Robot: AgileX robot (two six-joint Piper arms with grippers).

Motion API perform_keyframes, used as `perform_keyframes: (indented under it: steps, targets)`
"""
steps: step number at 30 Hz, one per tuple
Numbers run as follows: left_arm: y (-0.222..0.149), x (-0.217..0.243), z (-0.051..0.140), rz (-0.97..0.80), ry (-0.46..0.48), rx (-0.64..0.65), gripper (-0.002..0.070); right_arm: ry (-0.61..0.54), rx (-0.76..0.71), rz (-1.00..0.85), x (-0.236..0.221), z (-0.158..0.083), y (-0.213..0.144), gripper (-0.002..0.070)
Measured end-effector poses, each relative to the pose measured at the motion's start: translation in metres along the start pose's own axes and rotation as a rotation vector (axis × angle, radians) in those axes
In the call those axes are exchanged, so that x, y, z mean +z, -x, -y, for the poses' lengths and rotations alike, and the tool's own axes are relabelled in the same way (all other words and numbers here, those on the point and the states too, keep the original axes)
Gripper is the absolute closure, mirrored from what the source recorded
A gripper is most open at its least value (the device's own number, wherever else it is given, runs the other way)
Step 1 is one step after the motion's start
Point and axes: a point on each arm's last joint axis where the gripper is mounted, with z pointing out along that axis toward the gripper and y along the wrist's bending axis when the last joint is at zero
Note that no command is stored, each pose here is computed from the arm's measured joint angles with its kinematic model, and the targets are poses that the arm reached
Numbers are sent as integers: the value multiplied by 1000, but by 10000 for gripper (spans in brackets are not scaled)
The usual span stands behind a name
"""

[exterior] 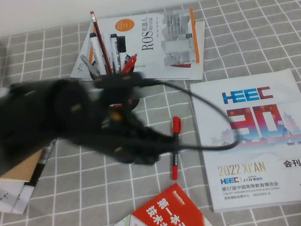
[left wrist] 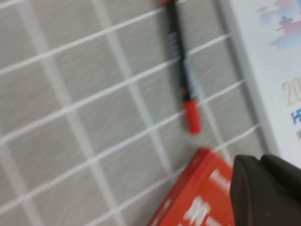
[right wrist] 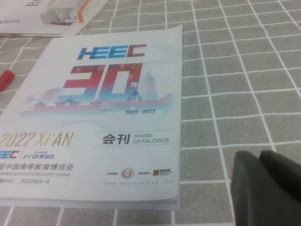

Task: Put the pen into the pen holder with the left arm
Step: Pick up the pen on the table

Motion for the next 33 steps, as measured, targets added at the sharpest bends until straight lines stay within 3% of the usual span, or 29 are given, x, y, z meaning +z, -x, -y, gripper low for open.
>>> perform_keyframes:
  steps: [6,13,16,19,21,25,33]
  targets:
    - [31,35,18,-102,34,57,677,0,0,0,0,0,0,689]
    - [55,63,20,-203,91,94,666,0,0,0,0,0,0,689]
    - [62,75,19,-241,96,121,605,0,0,0,0,0,0,689]
    - [70,88,18,-255,112,134,474,0,0,0,0,0,0,689]
    - [73,94,16,-272,140,123,433,0,0,0,0,0,0,689]
    - [78,112,9,-324,208,103,403,0,0,0,0,0,0,689]
    - [81,130,4,-365,220,92,398,0,0,0,0,0,0,689]
